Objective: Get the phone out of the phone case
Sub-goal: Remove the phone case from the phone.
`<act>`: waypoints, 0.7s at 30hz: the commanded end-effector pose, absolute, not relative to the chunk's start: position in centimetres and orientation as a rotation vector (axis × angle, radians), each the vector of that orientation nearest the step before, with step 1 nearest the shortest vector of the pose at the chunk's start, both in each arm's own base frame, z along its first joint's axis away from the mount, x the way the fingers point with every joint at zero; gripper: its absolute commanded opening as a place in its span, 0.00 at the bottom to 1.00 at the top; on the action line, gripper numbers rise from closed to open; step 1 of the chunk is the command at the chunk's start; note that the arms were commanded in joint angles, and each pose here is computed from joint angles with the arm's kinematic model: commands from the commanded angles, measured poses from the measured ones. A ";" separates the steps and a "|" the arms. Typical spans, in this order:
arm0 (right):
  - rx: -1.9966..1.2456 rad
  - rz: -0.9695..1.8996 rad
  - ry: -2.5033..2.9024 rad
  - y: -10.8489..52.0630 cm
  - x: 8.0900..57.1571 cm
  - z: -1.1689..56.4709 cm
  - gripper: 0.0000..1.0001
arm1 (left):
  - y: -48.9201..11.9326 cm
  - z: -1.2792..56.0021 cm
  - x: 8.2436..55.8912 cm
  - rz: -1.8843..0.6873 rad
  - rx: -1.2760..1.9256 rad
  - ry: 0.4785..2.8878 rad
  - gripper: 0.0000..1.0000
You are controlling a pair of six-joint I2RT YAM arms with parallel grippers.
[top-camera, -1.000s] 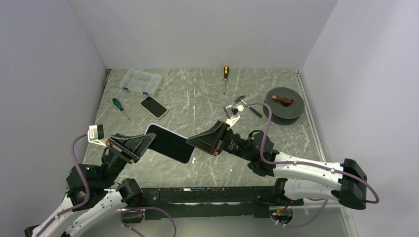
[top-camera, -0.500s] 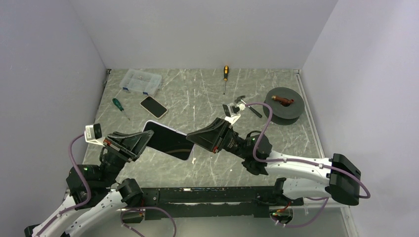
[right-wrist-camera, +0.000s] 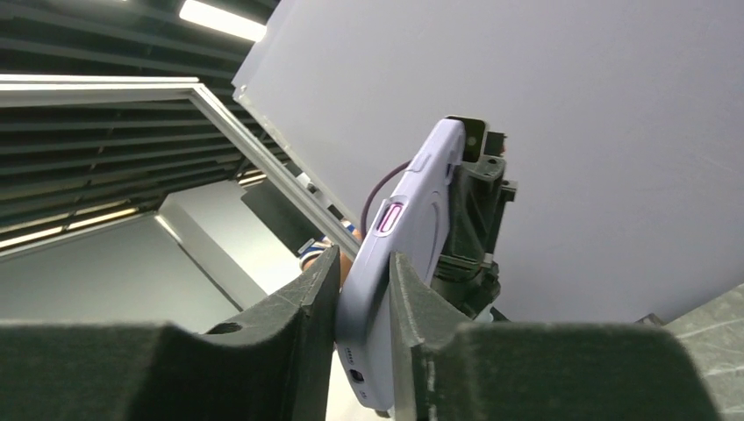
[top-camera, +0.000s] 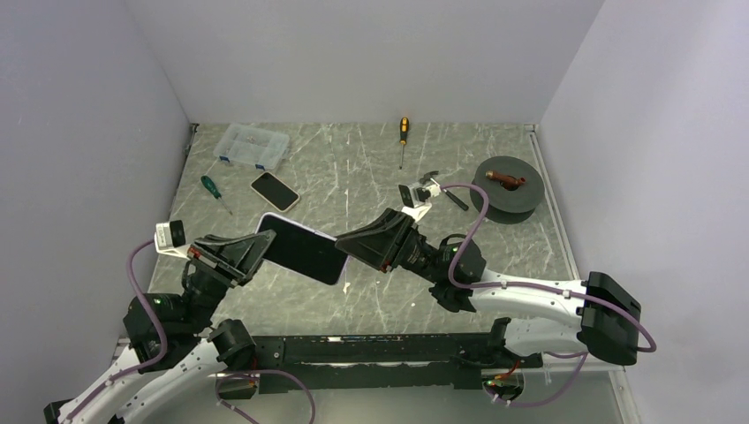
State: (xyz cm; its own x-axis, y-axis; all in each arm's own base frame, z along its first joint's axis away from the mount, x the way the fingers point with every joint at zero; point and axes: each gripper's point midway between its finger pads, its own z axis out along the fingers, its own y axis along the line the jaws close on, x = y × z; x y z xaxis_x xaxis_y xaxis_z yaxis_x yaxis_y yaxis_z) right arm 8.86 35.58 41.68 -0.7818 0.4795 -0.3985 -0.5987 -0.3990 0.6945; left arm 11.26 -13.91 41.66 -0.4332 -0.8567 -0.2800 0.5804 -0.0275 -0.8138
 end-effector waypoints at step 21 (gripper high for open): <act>-0.292 2.366 0.661 29.0 3.8 50.7 0.32 | -15.7 36.7 14.3 -1.579 -0.467 1.308 0.00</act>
